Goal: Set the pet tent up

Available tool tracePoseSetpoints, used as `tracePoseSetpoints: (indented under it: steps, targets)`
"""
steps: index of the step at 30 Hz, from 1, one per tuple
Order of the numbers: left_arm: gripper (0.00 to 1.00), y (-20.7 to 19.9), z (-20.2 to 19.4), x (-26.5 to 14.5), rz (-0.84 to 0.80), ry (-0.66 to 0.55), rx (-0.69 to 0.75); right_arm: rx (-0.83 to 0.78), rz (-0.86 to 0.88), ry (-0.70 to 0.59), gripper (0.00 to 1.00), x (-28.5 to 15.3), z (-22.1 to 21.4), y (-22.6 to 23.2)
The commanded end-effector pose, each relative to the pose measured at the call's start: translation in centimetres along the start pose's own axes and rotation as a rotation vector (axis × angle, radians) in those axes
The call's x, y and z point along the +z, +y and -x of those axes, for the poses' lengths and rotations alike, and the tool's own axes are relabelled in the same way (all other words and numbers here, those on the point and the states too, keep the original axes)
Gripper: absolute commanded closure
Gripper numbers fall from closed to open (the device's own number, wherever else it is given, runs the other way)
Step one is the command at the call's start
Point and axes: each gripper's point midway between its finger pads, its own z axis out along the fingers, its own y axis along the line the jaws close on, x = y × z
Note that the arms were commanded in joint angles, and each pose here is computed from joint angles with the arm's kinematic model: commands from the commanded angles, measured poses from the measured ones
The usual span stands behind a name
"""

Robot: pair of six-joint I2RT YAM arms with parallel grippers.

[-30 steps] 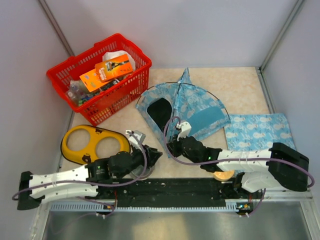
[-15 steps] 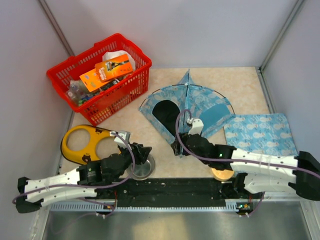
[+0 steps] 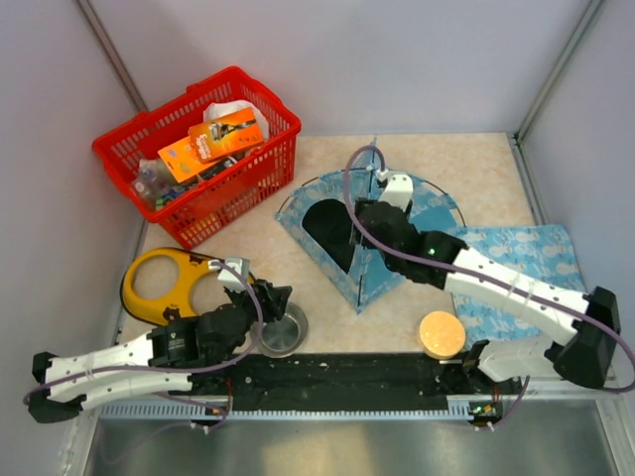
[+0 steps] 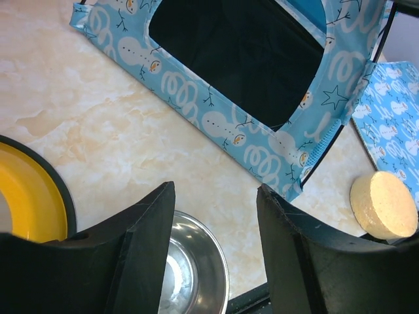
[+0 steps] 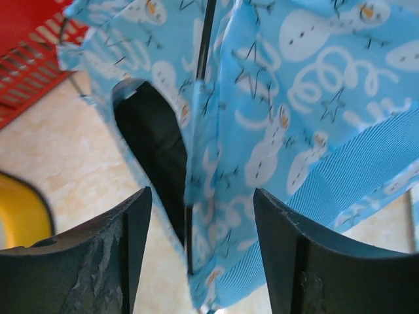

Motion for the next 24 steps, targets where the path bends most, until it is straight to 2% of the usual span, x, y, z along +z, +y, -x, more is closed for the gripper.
tracePoseSetpoints:
  steps: [1,3,6,7,12,14,17,19,24]
  targets:
    - [0.41,-0.5,1.7,-0.5,-0.003,-0.027,-0.037,-0.096,-0.112,-0.003,0.39,3.1,2.3,-1.5]
    - [0.41,-0.3,1.7,-0.5,0.004,-0.026,-0.038,-0.133,-0.147,0.002,0.49,4.5,2.6,-1.7]
    - [0.41,-0.1,1.6,-0.6,0.011,-0.025,-0.037,-0.185,-0.168,-0.029,0.95,5.3,4.2,-1.5]
    - [0.41,-0.1,1.6,-0.6,0.013,-0.023,-0.038,-0.197,-0.165,-0.055,1.0,5.1,5.3,-1.3]
    - [0.4,0.1,1.6,-0.6,0.017,-0.025,-0.037,-0.339,-0.105,-0.197,1.0,4.3,11.9,-0.8]
    - [0.4,0.1,1.7,-0.7,0.016,-0.026,-0.035,-0.388,-0.099,-0.229,1.0,4.8,14.3,-2.3]
    - [0.39,0.1,1.7,-0.6,0.016,-0.026,-0.033,-0.485,-0.05,-0.226,1.0,6.7,15.8,-5.0]
    - [0.39,0.1,1.5,-0.6,0.018,-0.024,-0.033,-0.543,-0.055,-0.273,1.0,7.6,17.0,-6.9]
    - [0.39,0.2,1.3,-0.5,0.023,-0.023,-0.031,-0.591,-0.003,-0.281,1.0,10.0,17.5,-10.7]
